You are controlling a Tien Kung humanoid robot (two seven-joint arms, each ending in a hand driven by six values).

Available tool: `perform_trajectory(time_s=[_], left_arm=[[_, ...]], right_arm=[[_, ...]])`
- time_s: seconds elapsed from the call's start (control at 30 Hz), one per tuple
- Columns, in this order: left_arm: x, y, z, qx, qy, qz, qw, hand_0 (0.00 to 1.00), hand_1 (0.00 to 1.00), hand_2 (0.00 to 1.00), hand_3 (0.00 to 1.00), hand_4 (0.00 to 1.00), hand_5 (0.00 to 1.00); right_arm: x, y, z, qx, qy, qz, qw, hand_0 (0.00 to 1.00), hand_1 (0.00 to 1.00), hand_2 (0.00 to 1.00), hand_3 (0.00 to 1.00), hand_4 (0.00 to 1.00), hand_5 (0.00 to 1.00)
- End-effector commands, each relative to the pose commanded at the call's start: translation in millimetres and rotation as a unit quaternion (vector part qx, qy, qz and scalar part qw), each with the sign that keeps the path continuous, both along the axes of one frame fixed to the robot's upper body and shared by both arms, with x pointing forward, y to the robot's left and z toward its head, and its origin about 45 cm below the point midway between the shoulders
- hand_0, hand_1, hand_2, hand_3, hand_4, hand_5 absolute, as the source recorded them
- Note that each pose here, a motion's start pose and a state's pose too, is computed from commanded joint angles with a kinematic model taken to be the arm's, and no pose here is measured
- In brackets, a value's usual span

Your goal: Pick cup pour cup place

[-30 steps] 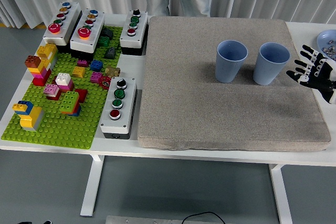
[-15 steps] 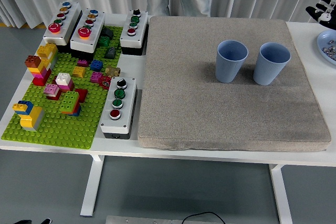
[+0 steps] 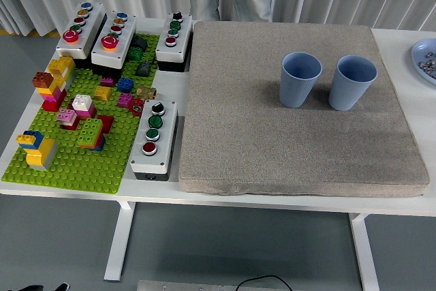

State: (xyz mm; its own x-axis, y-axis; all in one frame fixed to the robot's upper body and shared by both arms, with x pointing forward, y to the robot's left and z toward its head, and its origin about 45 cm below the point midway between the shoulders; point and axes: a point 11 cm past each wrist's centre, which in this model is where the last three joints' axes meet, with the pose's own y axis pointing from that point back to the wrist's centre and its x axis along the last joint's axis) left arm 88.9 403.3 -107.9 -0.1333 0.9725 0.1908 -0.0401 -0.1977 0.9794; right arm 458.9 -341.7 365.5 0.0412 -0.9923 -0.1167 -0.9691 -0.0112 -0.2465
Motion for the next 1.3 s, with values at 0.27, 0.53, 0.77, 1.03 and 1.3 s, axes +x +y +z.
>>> perform_trajectory(time_s=[0.27, 0.53, 0.77, 1.03, 1.3], left_arm=[[-0.1, 0.6, 0.1, 0.001, -0.001, 0.002, 1.000, 0.765, 0.810, 0.821, 0.660, 0.530, 0.907], [-2.1, 2.4, 0.3, 0.002, 0.002, 0.001, 1.000, 0.765, 0.809, 0.820, 0.659, 0.530, 0.907], [-4.1, 2.7, 0.0, 0.002, 0.003, 0.000, 1.000, 0.766, 0.809, 0.820, 0.660, 0.530, 0.907], [-1.2, 2.6, 0.6, 0.002, 0.001, -0.001, 1.000, 0.765, 0.809, 0.822, 0.659, 0.530, 0.907], [0.1, 1.9, 0.6, 0.002, 0.000, -0.001, 1.000, 0.766, 0.810, 0.822, 0.658, 0.530, 0.906]], right_arm=[[0.5, -12.1, -3.8, 0.036, 0.009, -0.010, 0.999, 0.845, 0.767, 0.771, 0.828, 0.803, 0.156], [7.0, -13.6, -22.1, 0.194, 0.081, 0.012, 0.977, 0.858, 0.777, 0.793, 0.828, 0.795, 0.584], [13.7, -15.4, -25.1, 0.272, 0.096, 0.000, 0.957, 0.871, 0.786, 0.807, 0.836, 0.796, 0.774], [14.2, -22.9, -23.2, 0.271, 0.092, -0.011, 0.958, 0.875, 0.786, 0.806, 0.838, 0.795, 0.829], [13.5, -23.6, -21.8, 0.255, 0.090, -0.014, 0.963, 0.885, 0.791, 0.805, 0.839, 0.782, 0.847]])
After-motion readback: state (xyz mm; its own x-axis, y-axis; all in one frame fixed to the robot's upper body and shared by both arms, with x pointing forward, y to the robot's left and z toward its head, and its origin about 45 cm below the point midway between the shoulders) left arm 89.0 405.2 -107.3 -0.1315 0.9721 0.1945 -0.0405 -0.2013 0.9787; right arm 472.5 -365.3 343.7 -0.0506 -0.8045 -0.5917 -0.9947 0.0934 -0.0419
